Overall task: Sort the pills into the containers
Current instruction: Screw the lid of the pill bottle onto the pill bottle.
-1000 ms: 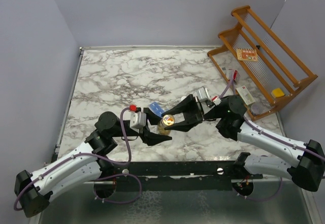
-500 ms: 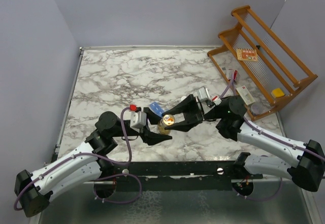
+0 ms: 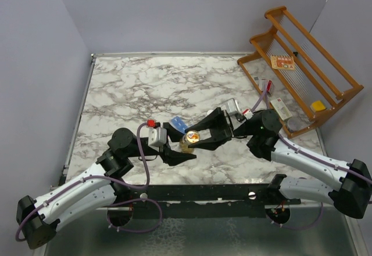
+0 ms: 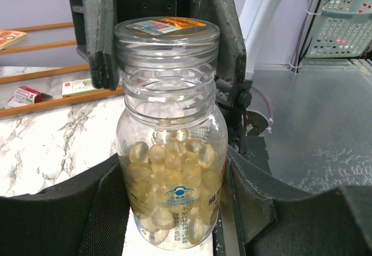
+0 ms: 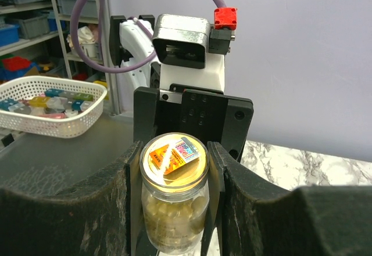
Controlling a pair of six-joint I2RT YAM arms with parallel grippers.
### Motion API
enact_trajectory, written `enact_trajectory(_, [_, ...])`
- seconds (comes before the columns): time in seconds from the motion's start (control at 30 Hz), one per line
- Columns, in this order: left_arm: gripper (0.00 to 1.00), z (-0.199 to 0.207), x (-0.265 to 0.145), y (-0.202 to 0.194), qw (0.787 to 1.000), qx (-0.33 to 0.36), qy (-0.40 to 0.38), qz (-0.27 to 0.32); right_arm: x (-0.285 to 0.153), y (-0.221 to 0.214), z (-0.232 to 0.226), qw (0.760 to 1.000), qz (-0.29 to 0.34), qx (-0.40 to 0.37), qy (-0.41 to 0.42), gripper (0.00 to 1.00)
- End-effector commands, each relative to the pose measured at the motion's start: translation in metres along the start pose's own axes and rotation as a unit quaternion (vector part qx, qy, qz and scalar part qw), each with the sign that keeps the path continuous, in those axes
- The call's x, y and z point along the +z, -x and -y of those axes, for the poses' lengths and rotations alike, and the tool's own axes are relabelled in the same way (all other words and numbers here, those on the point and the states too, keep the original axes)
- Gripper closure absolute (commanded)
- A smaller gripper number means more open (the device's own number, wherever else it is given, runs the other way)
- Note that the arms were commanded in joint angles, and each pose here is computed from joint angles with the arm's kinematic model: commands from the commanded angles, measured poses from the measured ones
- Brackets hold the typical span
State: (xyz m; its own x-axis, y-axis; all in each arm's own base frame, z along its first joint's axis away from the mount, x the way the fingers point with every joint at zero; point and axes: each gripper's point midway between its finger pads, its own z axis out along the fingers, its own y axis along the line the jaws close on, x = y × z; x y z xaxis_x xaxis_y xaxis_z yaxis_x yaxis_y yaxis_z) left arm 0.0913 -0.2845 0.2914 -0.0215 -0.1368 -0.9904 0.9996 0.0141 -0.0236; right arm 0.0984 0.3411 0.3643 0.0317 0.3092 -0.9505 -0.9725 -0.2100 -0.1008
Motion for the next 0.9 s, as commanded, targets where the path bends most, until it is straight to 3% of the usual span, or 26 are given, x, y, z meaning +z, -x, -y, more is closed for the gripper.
enact_trajectory(0.0, [1.0, -0.0004, -0.0009, 0.0313, 0.998, 0.041, 0.01, 0.048, -0.0038, -0.0096, -0.0031, 1.0, -0.019, 0.016, -0.005, 0.99])
enact_trajectory(0.87, [1.0, -0.0013, 0.0017, 0.0283, 0.998, 0.038, 0.006, 0.043, 0.0021, -0.0189, 0.0014, 0.999, -0.018, 0.035, 0.004, 0.99])
